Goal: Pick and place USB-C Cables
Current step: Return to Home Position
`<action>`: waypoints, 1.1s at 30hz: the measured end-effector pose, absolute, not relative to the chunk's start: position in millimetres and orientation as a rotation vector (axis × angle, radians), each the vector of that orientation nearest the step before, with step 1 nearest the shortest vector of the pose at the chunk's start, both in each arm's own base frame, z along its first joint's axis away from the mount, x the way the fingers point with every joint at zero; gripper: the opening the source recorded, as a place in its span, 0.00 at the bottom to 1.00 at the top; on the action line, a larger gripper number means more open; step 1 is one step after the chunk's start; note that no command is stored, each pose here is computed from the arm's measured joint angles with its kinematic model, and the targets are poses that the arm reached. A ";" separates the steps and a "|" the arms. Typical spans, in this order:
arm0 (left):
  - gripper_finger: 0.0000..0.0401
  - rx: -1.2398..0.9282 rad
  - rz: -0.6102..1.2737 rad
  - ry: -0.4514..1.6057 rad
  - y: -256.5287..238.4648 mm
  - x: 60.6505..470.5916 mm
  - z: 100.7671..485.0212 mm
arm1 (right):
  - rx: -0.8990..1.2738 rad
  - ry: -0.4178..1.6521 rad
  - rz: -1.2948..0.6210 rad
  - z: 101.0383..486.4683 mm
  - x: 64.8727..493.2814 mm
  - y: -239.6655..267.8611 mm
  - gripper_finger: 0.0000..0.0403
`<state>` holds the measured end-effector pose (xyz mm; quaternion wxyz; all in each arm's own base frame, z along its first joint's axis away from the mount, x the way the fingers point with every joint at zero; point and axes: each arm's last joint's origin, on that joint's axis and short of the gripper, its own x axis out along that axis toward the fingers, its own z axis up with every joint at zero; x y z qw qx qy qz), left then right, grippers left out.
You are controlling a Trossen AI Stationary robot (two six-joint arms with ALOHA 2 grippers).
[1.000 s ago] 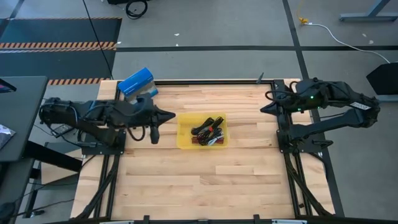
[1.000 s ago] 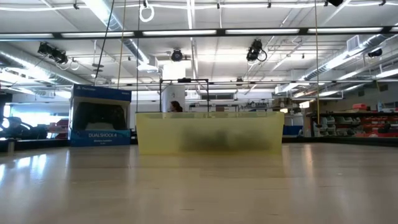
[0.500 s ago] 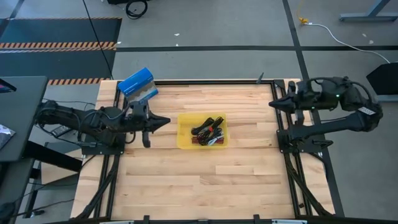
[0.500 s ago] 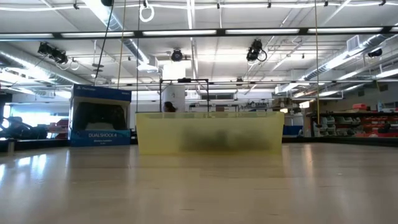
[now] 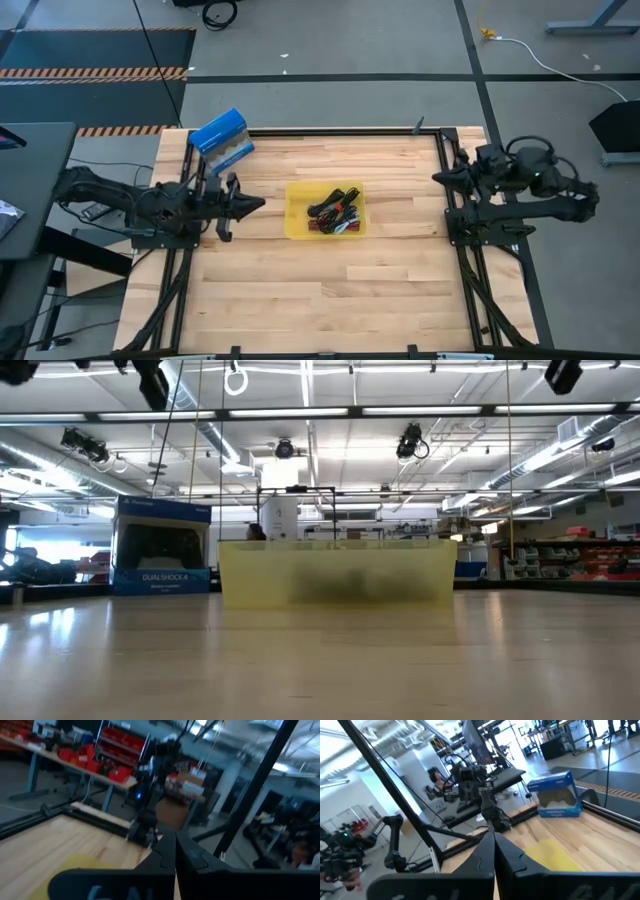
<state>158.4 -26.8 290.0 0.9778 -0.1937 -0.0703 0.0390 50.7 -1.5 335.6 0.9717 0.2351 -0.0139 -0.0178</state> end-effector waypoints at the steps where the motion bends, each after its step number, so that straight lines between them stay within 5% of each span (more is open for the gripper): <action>1: 0.00 -0.395 0.074 -0.165 -26.5 157.0 284.5 | 0.474 -0.034 -0.034 329.5 51.2 -1.5 0.00; 7: 0.00 -0.248 0.061 -0.134 -26.9 154.2 249.7 | 0.312 0.042 0.021 294.1 56.5 0.3 0.01; 19: 0.01 -0.252 0.033 -0.043 -26.7 149.6 208.7 | 0.378 0.106 0.064 253.6 75.4 1.7 0.01; 33: 0.01 -0.295 0.031 -0.064 -24.4 139.8 179.1 | 0.464 -0.124 0.095 205.2 97.9 0.8 0.01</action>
